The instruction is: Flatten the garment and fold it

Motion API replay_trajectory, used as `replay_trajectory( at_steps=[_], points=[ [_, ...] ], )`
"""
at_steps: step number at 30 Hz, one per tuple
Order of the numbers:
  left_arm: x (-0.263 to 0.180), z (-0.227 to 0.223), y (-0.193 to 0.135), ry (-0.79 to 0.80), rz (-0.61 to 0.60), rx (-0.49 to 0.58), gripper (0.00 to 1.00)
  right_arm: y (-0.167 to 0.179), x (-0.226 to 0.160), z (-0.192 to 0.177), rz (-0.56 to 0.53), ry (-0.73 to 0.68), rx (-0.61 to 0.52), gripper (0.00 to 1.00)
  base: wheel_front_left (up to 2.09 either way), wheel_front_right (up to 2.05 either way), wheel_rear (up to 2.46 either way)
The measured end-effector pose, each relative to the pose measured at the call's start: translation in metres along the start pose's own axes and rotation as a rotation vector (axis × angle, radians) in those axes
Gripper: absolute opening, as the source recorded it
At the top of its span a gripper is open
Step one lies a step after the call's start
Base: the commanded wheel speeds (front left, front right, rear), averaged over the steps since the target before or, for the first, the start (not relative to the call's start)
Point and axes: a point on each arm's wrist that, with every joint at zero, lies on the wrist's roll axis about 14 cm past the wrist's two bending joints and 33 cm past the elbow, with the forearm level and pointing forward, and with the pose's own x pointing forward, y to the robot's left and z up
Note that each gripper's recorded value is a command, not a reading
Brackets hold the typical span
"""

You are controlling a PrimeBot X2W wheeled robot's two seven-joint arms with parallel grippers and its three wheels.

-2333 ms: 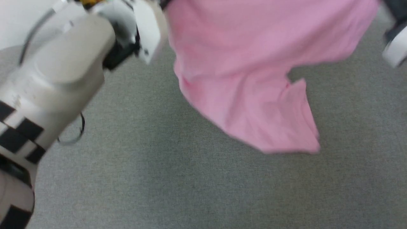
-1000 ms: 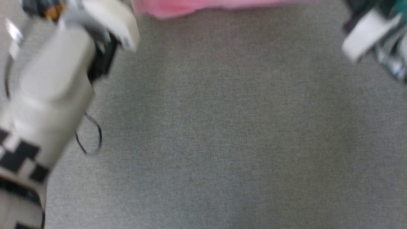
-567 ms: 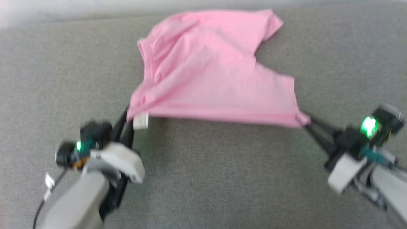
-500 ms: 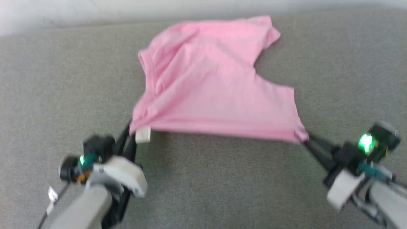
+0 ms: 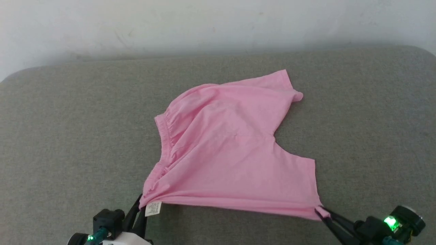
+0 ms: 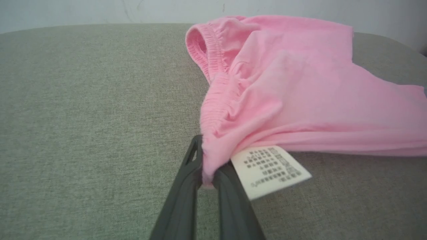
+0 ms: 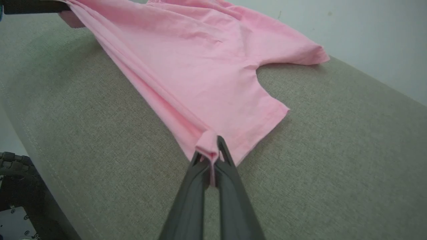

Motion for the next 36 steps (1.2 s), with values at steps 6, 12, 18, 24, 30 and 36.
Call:
replay_trajectory(
  at_steps=[6,12,18,24,30,36],
  points=[
    [0.010,0.026,-0.004,-0.084,-0.027,0.046,0.00,-0.027,0.015,0.040,-0.050,-0.104,-0.086,0.00,0.00,0.00,0.00],
    [0.049,0.070,-0.011,-0.180,-0.072,0.103,0.00,-0.065,0.044,0.087,-0.087,-0.192,-0.187,0.00,0.00,0.00,0.00],
    [0.087,0.091,-0.006,-0.191,-0.094,0.166,0.00,-0.101,0.083,0.117,-0.103,-0.227,-0.258,0.00,0.00,0.00,0.00],
    [0.124,0.095,0.005,-0.173,-0.083,0.190,0.00,-0.131,0.133,0.122,-0.097,-0.188,-0.289,0.00,0.00,0.00,0.00],
    [0.156,0.086,0.013,-0.133,-0.078,0.210,0.00,-0.158,0.186,0.112,-0.094,-0.091,-0.294,0.00,0.00,0.00,0.00],
    [0.185,0.069,0.021,-0.071,-0.083,0.238,0.00,-0.172,0.234,0.085,-0.077,0.039,-0.282,0.00,0.00,0.00,0.00]
  ],
)
